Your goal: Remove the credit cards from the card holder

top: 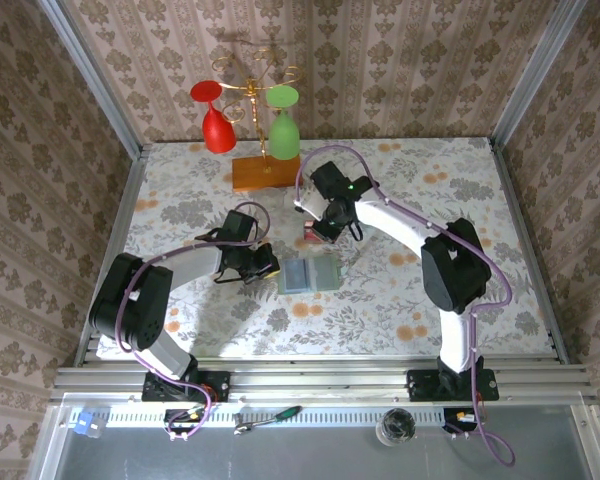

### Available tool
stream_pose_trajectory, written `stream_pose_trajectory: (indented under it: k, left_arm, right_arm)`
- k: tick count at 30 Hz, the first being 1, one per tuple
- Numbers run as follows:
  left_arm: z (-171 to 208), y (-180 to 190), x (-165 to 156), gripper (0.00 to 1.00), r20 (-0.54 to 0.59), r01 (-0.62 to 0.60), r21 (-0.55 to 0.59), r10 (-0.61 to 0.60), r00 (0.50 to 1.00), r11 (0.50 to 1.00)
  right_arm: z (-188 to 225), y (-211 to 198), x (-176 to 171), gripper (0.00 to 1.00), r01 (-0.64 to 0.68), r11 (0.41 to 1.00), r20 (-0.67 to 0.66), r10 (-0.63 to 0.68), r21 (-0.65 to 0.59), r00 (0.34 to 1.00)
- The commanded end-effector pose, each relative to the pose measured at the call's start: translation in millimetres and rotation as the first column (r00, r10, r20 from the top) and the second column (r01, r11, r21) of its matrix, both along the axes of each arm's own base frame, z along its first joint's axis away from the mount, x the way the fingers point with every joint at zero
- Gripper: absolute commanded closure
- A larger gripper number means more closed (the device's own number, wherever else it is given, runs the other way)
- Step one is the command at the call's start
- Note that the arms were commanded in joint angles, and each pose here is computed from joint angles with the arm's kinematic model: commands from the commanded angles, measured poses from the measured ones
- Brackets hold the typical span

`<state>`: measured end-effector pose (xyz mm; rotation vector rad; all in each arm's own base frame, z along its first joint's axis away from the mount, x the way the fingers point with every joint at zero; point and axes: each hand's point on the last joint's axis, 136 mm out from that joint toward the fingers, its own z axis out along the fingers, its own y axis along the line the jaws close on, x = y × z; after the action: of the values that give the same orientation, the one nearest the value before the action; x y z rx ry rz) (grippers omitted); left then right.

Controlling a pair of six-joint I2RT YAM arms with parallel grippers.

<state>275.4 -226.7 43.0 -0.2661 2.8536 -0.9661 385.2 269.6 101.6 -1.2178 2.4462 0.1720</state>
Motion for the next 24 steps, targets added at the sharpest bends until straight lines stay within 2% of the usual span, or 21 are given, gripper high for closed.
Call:
stream_pose_trajectory:
  k: [1, 6, 13, 19, 24]
  left_arm:
    - [1.1, -1.0, -2.9, 0.98, -0.001, 0.008, -0.016, -0.008, 1.000, 1.000]
    - [-4.2, -5.2, -7.5, 0.99, -0.015, 0.025, -0.014, -0.025, 1.000, 1.000]
    - [-12.9, -3.3, -12.5, 1.00, -0.039, 0.034, 0.012, -0.033, 0.999, 0.999]
    - [-18.3, -2.4, -14.6, 1.00, -0.056, 0.039, 0.021, -0.038, 0.998, 0.999]
    - [-18.1, -0.7, -16.4, 1.00, -0.058, 0.039, 0.028, -0.038, 0.998, 0.999]
  right_arm:
    - [21.8, 16.6, -7.3, 0.85, 0.172, 0.974, -0.032, -0.169, 0.148, 0.985]
    - [22.6, 22.4, -21.5, 0.84, 0.293, 0.932, -0.110, -0.275, 0.216, 0.955]
    - [15.0, 21.9, -38.6, 0.84, 0.471, 0.839, -0.259, -0.408, 0.273, 0.876]
    - [0.6, 35.5, -54.0, 0.84, 0.553, 0.773, -0.412, -0.415, 0.310, 0.811]
    - [-11.7, 40.3, -65.5, 0.84, 0.590, 0.750, -0.482, -0.414, 0.301, 0.772]
